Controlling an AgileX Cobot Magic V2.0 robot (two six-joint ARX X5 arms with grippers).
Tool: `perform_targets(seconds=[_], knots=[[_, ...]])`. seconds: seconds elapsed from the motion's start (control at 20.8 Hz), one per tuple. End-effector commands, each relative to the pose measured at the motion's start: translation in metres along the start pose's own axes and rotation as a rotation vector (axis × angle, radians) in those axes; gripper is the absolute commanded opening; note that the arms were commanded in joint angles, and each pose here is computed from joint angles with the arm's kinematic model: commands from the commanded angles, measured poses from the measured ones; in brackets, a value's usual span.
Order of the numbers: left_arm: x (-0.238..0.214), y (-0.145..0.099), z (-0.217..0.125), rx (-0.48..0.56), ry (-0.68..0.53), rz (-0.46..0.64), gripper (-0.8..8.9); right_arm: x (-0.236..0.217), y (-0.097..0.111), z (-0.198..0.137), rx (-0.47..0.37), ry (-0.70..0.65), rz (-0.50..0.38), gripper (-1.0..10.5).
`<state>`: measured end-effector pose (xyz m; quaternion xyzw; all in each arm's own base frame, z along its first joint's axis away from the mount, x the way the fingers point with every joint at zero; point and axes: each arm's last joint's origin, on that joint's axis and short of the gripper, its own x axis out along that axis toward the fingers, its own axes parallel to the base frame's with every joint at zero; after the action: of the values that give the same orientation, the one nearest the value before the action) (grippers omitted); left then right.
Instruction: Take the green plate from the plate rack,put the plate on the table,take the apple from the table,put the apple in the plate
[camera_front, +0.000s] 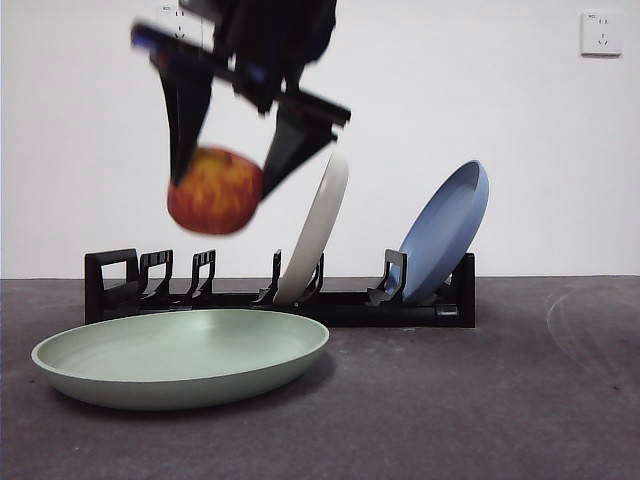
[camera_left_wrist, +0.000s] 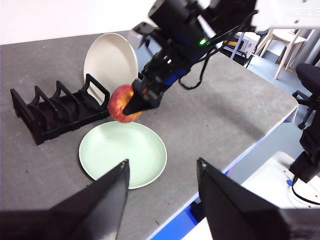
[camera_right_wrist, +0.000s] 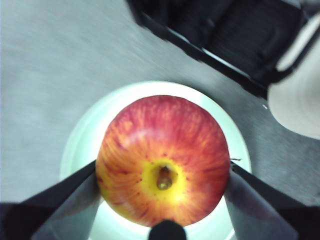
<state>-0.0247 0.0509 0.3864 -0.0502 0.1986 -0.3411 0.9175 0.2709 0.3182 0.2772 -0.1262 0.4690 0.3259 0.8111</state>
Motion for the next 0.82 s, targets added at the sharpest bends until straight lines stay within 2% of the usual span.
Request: perform_targets(seconds=[0.05,0.38,0.82], knots=[[0.000,0.000,-0.001,-0.011,-0.006,-0.001,2.28,0.017,0.002,-0.003,-0.012,0.038,-0.006,-0.1],[0.000,0.000,-0.001,-0.014,-0.006,-0.001,2.29,0.051,0.002,-0.013,-0.016,0.132,-0.017,-0.1],[0.000,0.000,-0.001,-0.014,-0.006,0.000,2.28,0.081,0.020,-0.026,-0.056,0.212,0.022,0.0]])
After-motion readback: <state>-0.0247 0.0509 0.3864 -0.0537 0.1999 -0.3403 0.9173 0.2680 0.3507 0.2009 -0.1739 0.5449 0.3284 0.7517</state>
